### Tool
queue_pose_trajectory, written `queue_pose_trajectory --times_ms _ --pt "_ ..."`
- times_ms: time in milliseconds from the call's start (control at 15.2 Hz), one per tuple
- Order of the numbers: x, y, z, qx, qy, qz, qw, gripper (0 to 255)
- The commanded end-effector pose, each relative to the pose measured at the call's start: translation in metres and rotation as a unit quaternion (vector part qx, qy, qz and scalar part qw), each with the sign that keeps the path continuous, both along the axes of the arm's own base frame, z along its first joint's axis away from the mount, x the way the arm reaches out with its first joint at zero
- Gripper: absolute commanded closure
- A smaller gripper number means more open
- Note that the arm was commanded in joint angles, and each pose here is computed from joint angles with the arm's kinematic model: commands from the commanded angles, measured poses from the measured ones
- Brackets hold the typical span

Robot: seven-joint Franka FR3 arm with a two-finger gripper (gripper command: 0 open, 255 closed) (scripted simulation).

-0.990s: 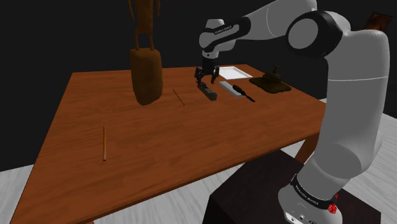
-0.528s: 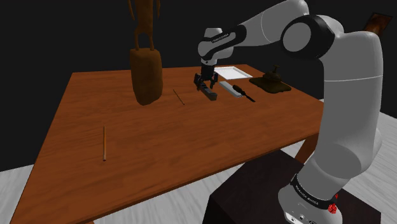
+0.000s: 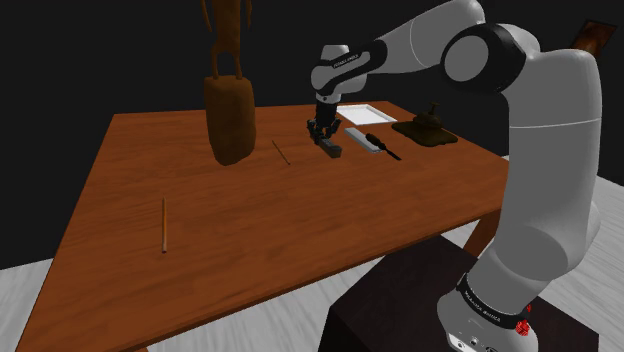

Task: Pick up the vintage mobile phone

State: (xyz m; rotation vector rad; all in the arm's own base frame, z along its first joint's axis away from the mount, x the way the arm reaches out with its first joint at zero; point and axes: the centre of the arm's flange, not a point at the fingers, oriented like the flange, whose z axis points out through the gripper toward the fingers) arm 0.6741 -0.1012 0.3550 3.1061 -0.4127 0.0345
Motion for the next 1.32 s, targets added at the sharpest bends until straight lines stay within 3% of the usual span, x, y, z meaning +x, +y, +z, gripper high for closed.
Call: queue_pose_trajectory --times_ms 0,1254 --pt "0.0 0.0 0.0 0.0 0.0 0.0 1.0 255" --pt "0.0 0.0 0.079 0.0 0.0 0.0 1.0 255"
